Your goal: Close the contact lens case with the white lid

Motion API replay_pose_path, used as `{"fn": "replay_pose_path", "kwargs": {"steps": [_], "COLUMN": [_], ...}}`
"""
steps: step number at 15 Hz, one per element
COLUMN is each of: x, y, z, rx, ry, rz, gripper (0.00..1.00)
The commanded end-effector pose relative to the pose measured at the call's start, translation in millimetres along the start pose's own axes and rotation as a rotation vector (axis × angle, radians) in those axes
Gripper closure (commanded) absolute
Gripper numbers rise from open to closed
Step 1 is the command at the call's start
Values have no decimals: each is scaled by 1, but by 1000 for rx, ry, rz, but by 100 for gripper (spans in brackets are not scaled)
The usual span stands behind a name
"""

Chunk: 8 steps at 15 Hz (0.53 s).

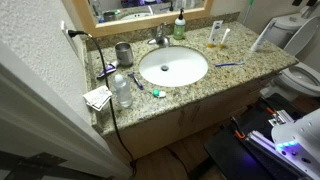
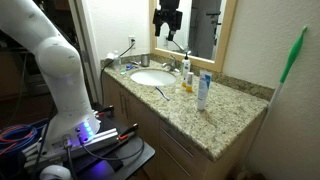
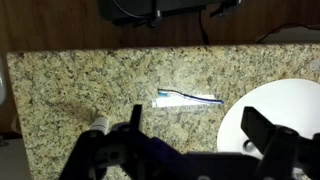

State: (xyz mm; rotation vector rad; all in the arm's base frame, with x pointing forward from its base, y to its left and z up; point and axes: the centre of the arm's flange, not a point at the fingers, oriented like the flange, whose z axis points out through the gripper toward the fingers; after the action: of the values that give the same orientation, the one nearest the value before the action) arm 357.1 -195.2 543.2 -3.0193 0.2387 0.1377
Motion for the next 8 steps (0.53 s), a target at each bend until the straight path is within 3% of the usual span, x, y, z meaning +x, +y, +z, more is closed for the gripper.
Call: {"fn": "replay_pose_path", "kwargs": {"steps": [1,5,6,8], "x": [0,0,16,33], "y": [0,0,-11,-65], "z": [0,0,4,17], "rx": [0,0,-37,-73], "ry": [0,0,-41,-59], "rz": [0,1,-20,-151], "gripper": [0,0,0,0]}}
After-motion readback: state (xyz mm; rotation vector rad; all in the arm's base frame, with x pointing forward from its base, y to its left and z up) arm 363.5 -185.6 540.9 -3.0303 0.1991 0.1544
